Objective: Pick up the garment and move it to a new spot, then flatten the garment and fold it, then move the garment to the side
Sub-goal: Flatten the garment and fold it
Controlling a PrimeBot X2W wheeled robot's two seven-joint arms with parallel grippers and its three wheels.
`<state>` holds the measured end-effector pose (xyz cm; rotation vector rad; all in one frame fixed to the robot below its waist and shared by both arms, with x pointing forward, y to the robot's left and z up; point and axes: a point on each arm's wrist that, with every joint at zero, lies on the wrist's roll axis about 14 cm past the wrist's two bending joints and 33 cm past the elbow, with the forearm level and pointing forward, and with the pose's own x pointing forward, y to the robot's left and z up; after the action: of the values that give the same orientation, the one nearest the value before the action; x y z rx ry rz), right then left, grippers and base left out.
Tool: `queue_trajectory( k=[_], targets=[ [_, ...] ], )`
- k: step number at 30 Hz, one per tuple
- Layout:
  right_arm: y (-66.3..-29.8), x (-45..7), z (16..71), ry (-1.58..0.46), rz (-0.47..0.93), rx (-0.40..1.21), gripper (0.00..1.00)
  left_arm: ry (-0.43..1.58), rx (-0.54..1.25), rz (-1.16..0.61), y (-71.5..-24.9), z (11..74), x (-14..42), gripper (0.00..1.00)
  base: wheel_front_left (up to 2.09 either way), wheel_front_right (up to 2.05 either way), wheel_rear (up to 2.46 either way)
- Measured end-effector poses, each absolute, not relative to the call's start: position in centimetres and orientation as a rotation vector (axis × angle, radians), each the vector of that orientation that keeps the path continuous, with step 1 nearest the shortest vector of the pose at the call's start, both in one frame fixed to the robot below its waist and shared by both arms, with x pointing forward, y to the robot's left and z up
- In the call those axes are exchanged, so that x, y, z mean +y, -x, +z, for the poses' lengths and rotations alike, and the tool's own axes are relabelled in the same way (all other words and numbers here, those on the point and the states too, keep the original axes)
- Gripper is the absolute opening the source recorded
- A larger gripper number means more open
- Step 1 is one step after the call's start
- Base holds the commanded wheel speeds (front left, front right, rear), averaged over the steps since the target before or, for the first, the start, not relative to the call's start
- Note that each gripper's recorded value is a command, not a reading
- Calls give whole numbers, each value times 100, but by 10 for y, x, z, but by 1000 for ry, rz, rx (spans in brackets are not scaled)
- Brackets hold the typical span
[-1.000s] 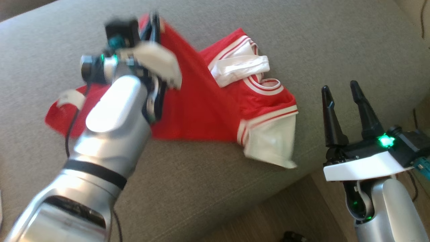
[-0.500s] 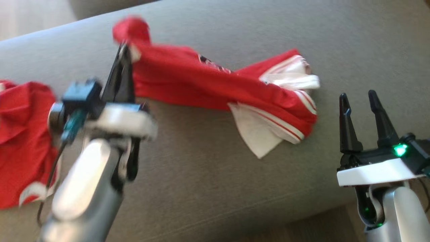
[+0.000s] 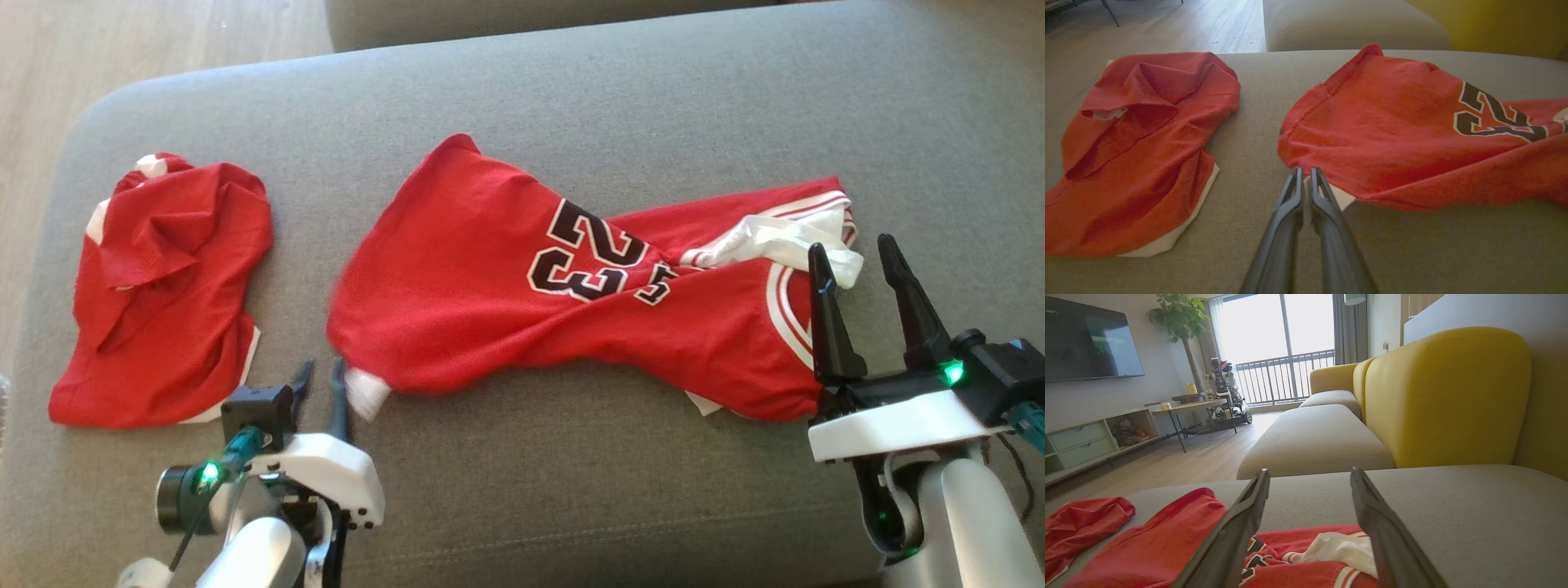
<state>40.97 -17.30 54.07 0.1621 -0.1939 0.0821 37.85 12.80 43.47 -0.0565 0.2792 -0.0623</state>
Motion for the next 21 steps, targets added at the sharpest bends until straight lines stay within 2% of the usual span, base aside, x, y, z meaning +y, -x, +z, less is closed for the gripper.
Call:
queue_trajectory(
  k=[3,10,17,21],
  targets=[
    [-410,-171,540,-164,88,-189,100,69,243,-55,-378,442,124,100,0,0,0],
    [-405,-197,527,-168,8,-146,100,191,-11,-145,-395,508,82,100,0,0,0],
    [-398,-230,486,-201,-109,-28,100,207,-58,-224,-392,521,56,100,0,0,0],
    [-410,-234,479,-239,-133,-12,100,205,-31,-235,-387,509,55,100,0,0,0]
  ],
)
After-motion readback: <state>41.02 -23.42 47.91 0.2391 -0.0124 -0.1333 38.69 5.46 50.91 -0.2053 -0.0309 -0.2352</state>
